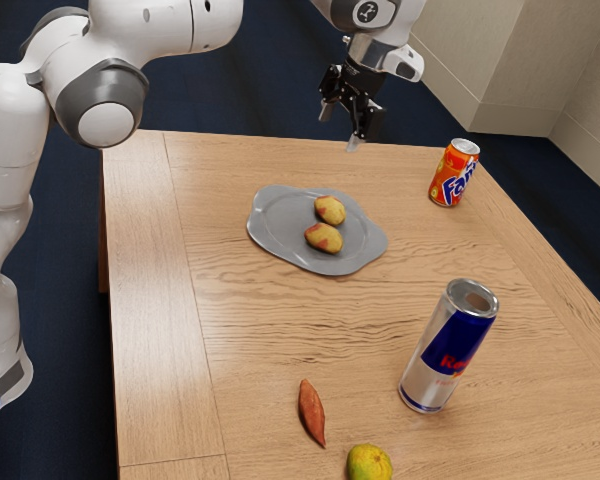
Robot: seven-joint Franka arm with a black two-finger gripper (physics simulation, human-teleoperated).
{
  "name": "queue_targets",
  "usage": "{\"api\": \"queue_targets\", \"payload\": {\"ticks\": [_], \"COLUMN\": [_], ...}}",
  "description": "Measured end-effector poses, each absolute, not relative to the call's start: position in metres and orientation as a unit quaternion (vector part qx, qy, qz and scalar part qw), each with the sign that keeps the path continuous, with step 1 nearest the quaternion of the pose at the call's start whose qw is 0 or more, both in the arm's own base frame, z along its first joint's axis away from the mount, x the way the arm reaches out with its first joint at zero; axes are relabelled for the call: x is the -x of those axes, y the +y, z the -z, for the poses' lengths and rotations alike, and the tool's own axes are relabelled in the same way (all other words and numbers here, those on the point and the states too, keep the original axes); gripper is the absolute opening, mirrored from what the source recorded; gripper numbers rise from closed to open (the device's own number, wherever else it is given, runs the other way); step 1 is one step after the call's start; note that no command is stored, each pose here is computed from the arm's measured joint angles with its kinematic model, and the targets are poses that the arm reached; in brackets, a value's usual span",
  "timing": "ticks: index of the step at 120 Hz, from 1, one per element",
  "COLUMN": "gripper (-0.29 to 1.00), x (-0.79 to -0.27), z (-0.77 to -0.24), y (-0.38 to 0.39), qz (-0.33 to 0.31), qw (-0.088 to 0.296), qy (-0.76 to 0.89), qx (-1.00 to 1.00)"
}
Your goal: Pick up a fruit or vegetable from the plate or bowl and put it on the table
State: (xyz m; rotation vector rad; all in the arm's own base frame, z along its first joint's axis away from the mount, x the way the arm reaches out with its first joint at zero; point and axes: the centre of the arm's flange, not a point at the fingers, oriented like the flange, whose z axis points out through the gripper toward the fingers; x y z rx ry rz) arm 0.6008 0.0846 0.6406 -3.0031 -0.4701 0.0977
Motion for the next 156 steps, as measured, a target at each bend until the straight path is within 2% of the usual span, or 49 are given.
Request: {"api": "queue_targets", "payload": {"ticks": [30, 42, 56, 70, 90, 110, 126, 137, 143, 156], "gripper": [0.70, 0.70, 0.70, 0.70, 0.70, 0.70, 0.70, 0.70, 0.70, 0.70], "x": [-0.600, -0.597, -0.548, -0.544, -0.577, -0.607, -0.602, -0.596, -0.598, -0.603], "z": [-0.641, -0.642, -0.752, -0.758, -0.703, -0.633, -0.615, -0.614, -0.602, -0.570], "y": [0.089, 0.104, 0.074, 0.045, -0.032, -0.033, -0.059, -0.051, -0.035, 0.026], "qz": [-0.032, -0.031, 0.065, 0.063, 0.001, -0.039, -0.070, -0.089, -0.102, -0.113], "qw": [0.043, 0.028, -0.015, -0.042, -0.051, -0.015, 0.040, 0.059, 0.048, -0.001], "qy": [-0.159, -0.172, -0.134, -0.112, -0.082, -0.069, -0.022, -0.004, 0.008, 0.033], "qx": [0.986, 0.984, 0.989, 0.991, 0.995, 0.997, 0.997, 0.994, 0.994, 0.993]}}
